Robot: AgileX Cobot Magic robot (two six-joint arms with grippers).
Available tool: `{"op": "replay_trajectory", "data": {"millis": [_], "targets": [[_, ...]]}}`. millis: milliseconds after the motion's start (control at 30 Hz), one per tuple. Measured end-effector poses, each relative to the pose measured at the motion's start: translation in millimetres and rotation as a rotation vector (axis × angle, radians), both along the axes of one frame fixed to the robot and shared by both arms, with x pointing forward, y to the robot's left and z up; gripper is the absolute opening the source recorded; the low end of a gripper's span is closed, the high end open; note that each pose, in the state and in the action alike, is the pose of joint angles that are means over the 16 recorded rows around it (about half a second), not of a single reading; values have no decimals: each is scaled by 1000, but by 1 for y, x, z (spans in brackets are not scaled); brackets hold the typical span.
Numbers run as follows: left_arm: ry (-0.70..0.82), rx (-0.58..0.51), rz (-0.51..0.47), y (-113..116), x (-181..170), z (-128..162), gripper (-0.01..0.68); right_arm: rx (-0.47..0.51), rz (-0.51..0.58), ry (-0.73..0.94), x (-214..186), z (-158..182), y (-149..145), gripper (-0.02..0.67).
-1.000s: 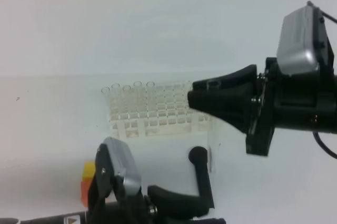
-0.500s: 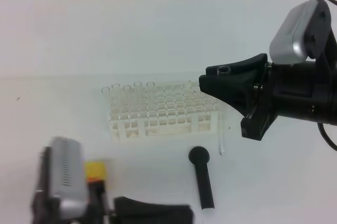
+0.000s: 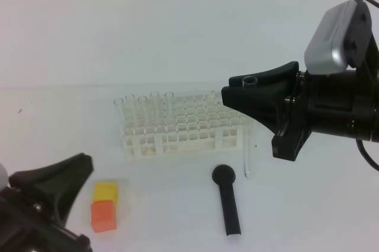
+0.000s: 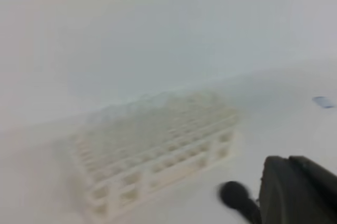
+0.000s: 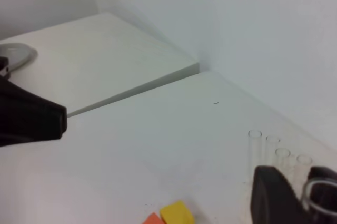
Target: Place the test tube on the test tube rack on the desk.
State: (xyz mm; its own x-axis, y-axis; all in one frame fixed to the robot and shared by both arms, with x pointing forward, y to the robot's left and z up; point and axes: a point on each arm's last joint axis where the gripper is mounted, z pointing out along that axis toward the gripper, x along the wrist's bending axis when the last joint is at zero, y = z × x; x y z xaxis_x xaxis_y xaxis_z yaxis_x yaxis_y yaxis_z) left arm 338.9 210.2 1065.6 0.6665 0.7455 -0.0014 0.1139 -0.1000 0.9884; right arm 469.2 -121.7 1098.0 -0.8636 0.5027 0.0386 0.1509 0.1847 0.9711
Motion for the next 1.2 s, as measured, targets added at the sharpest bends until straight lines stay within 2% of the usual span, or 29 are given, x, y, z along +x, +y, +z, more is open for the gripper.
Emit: {"op": "replay_trajectory", "data": {"millis": [100,567,900,1067,1200], "targets": [[-4,2,10,1,0,0,0,3,8,0,-1,0,0,118],[-12,-1,-55,-3,-4,1,-1,16,43,3,-3,1,2,118],[-76,73,-72,-2,-5,-1,-1,18,58,-1,-5,1,3,118],[-135,123,-68,5,-9,-6,-1,14,62,-9,-5,1,3,118],[-190,149,-26,18,-15,-12,-1,11,65,-16,-5,2,3,118]]}}
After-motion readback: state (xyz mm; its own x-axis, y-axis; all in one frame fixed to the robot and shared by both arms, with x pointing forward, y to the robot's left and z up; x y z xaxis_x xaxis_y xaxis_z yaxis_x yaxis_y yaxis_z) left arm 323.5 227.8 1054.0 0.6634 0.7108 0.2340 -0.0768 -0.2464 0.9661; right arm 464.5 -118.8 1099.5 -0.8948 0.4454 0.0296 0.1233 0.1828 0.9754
